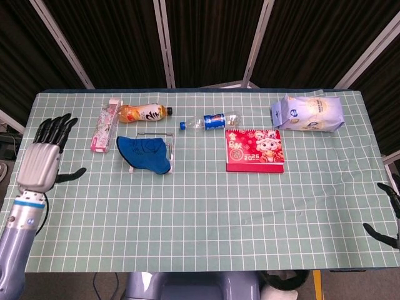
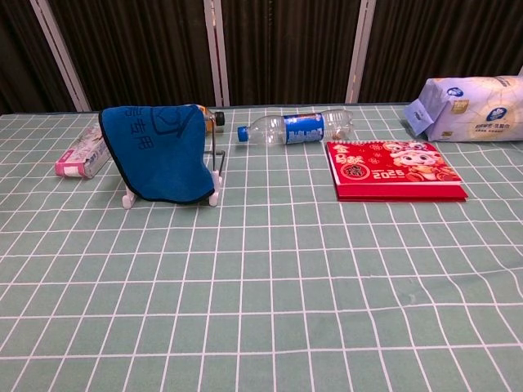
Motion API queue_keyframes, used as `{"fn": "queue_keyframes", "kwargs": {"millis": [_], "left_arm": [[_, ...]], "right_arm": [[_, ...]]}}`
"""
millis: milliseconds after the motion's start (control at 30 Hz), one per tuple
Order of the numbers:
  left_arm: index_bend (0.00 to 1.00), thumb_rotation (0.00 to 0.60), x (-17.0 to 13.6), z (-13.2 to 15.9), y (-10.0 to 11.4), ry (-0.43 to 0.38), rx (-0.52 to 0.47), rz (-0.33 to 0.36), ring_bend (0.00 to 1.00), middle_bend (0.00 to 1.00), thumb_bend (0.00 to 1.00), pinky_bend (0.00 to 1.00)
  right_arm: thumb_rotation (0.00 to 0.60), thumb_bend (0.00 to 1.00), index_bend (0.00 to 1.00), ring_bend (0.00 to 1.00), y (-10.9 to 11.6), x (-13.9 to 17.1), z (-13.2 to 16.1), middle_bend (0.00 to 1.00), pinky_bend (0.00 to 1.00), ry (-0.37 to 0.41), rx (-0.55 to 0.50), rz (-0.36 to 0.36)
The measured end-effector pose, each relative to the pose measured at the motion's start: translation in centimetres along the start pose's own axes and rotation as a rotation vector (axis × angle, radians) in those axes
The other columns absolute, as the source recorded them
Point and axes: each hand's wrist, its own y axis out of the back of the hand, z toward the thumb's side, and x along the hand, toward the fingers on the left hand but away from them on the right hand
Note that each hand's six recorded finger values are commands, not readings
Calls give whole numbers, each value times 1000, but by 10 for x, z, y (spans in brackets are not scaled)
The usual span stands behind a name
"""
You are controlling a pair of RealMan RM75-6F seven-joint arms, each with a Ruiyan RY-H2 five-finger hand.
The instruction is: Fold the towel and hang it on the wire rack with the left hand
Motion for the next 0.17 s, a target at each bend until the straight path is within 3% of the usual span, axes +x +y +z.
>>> {"fn": "queue_keyframes", "kwargs": {"millis": [167], "left_arm": [[0,600,-62,-25,2,78,10,9,0,0,0,0]], "right_arm": [[600,0,116,0,3,2,5,0,0,32,-17,-24]]}}
